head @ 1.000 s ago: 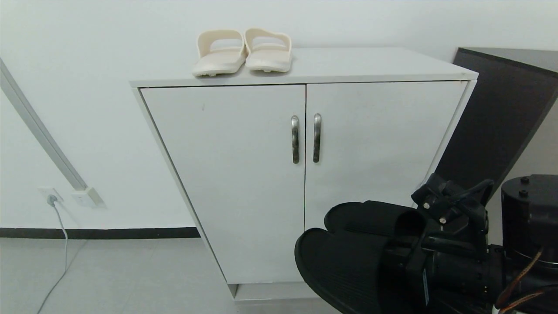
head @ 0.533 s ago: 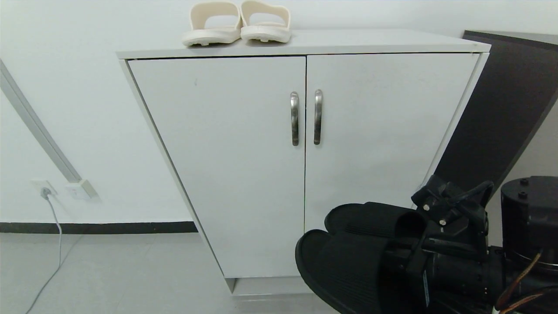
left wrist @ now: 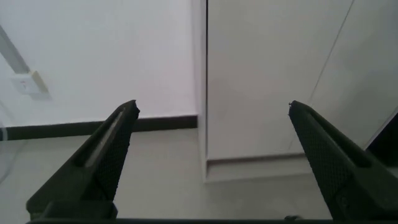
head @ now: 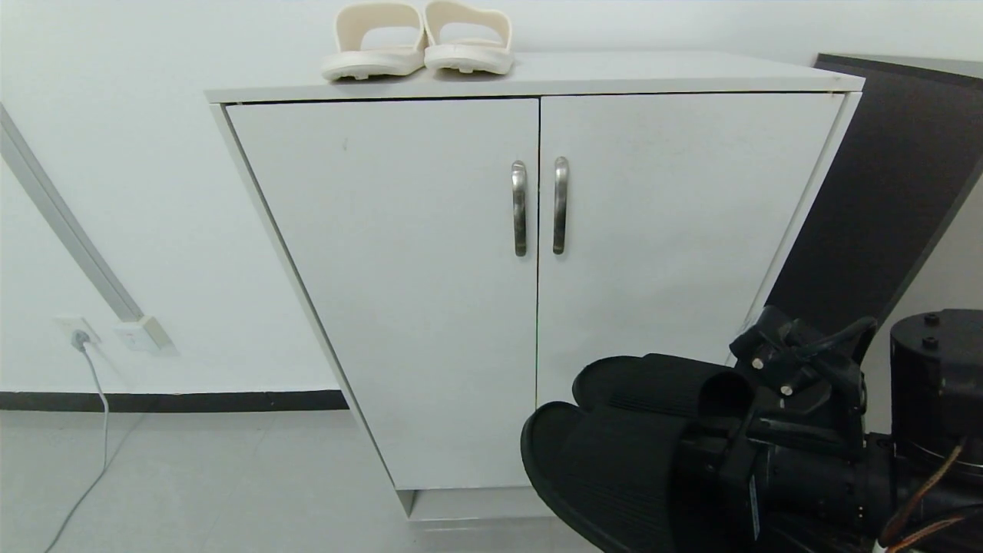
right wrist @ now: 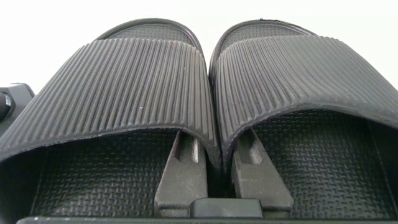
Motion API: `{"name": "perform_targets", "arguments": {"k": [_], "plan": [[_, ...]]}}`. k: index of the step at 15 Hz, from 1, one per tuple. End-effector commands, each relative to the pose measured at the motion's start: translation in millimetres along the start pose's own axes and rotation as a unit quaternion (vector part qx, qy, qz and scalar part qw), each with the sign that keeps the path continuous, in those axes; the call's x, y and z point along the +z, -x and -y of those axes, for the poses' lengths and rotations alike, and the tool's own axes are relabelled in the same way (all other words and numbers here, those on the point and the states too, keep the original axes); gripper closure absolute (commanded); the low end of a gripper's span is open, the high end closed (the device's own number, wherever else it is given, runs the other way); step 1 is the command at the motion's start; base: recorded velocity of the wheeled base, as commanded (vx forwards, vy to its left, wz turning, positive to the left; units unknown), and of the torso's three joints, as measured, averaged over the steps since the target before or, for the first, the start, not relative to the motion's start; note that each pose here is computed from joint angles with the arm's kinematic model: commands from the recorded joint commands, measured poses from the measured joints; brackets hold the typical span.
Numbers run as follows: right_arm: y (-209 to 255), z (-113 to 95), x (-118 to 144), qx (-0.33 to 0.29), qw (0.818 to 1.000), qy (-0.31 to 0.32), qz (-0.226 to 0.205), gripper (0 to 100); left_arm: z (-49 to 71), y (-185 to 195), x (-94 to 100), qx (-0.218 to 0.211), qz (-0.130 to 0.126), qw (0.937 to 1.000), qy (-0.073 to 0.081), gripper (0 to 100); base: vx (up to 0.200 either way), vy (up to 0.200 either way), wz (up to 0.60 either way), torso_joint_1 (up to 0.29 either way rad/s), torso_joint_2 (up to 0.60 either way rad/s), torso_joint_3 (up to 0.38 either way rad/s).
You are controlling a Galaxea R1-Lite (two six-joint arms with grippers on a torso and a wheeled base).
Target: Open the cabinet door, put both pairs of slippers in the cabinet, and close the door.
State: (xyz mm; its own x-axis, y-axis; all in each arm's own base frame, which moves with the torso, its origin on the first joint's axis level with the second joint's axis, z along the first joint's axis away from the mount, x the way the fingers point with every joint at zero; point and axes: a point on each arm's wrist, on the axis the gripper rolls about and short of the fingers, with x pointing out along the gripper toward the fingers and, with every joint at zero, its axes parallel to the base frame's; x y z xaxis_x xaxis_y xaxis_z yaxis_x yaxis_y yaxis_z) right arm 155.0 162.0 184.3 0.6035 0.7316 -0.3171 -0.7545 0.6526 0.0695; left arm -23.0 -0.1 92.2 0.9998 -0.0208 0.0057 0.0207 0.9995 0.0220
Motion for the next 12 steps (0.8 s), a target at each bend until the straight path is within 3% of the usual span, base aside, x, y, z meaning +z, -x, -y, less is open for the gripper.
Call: {"name": "perform_targets", "arguments": {"k": [1,3,6,10,12], "plan": [[0,0,-2,0.001,1.000,0.000,-0.005,100,0.2,-15,53.9,-0.059,-0.023,0.9966,0.054,0,0.000,0.000,0.00,0.000,0.00,0.000],[0,0,-3,0.002,1.000,0.000,-0.006,100,3.5,-55,69.0,-0.113,-0.074,0.9890,0.060,0,0.000,0.000,0.00,0.000,0.00,0.000],[-1,0,-3,0.003,1.000,0.000,-0.007,100,13.8,-104,88.5,-0.190,-0.058,0.9784,0.058,0,0.000,0.000,0.00,0.000,0.00,0.000],[0,0,-5,0.003,1.000,0.015,-0.009,100,42.3,-142,112.6,-0.282,-0.039,0.9571,0.055,0,0.000,0.000,0.00,0.000,0.00,0.000],[-1,0,-5,0.003,1.000,0.017,-0.010,100,58.0,-153,127.9,-0.321,-0.034,0.9441,0.068,0,0.000,0.000,0.00,0.000,0.00,0.000]]}}
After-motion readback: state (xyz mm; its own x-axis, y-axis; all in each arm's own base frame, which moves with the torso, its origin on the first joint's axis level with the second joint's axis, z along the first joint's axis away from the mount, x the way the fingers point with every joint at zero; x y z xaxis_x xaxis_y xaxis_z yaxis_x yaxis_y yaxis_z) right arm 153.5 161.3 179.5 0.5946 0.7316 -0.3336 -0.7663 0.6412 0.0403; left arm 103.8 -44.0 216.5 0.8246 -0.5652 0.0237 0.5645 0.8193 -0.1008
